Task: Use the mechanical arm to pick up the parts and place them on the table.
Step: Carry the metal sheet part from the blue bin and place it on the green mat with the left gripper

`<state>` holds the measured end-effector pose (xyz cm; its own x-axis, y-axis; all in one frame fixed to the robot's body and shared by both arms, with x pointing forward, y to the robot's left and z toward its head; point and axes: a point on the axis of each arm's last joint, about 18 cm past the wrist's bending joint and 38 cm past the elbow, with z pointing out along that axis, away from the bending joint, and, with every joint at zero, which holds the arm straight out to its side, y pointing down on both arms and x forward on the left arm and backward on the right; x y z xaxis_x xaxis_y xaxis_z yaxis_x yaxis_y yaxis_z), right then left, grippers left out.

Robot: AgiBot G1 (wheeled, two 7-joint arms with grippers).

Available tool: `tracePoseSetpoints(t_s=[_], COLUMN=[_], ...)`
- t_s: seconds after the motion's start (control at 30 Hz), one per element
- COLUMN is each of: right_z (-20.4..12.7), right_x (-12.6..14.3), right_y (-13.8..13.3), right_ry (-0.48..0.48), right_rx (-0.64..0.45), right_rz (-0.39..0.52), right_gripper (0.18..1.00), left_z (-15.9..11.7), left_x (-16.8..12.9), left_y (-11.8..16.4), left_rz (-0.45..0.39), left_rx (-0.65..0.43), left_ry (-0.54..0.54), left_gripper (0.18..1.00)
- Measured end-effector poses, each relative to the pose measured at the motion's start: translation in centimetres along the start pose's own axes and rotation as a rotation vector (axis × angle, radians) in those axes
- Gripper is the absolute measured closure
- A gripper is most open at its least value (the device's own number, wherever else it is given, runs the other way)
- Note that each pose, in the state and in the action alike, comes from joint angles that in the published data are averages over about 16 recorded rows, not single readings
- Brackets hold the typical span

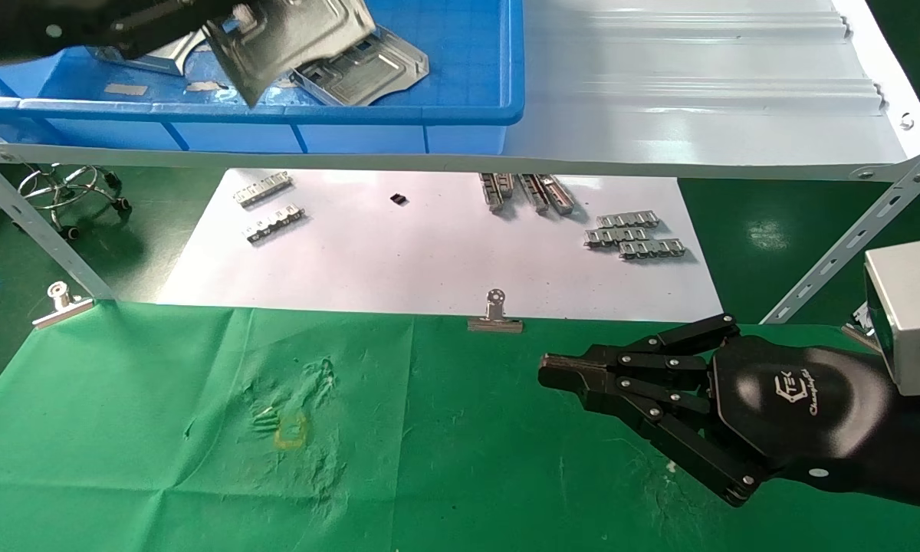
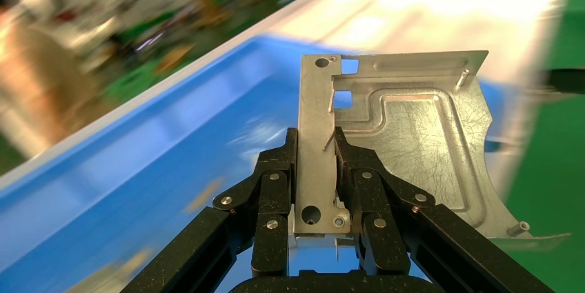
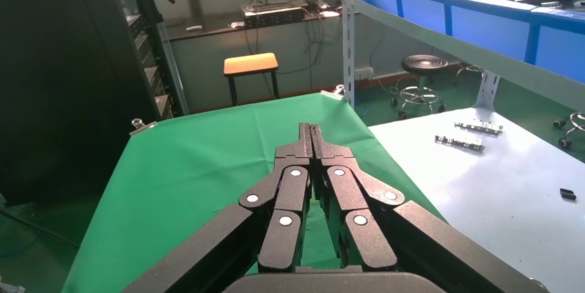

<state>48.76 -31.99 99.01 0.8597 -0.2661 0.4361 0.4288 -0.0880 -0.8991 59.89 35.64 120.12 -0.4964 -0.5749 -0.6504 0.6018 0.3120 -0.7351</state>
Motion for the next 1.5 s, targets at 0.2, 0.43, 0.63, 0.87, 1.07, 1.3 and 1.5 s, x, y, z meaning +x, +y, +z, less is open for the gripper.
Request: tracePoseSetpoints(t_s=[0.2,0.43,0.63,0.87,1.07,1.3,1.5], right_z=[0.0,0.0,0.0,0.0,0.0,0.0,0.0], right_x=[0.0,0.0,0.0,0.0,0.0,0.0,0.0], right_y=[0.0,0.0,0.0,0.0,0.0,0.0,0.0], right_ry=[0.000,0.000,0.000,0.000,0.000,0.000,0.000], right_rx=[0.000,0.000,0.000,0.000,0.000,0.000,0.000], right_rz=[0.000,0.000,0.000,0.000,0.000,0.000,0.000], right_gripper=[0.987,0.987,0.987,0.987,0.987,0.987,0.987], left_z=[-1.9,-3.5,-4.2,-4.7,-4.7,-4.5,-4.0], left_x=[2.8,5.7,9.4,13.2,14.6,14.5,14.3], left_y=[0.9,3.7,6.9,11.1,14.3,17.2,18.9], left_rz=[0.152,0.283,0.305,0.259,0.242,0.261,0.277], left_rx=[0.000,-0.064,-0.131,-0.230,-0.328,-0.417,-0.459], left_ry=[0.136,0.245,0.372,0.502,0.556,0.543,0.519], left_gripper=[0.909,0.910,0.910,0.910,0.910,0.910,0.910])
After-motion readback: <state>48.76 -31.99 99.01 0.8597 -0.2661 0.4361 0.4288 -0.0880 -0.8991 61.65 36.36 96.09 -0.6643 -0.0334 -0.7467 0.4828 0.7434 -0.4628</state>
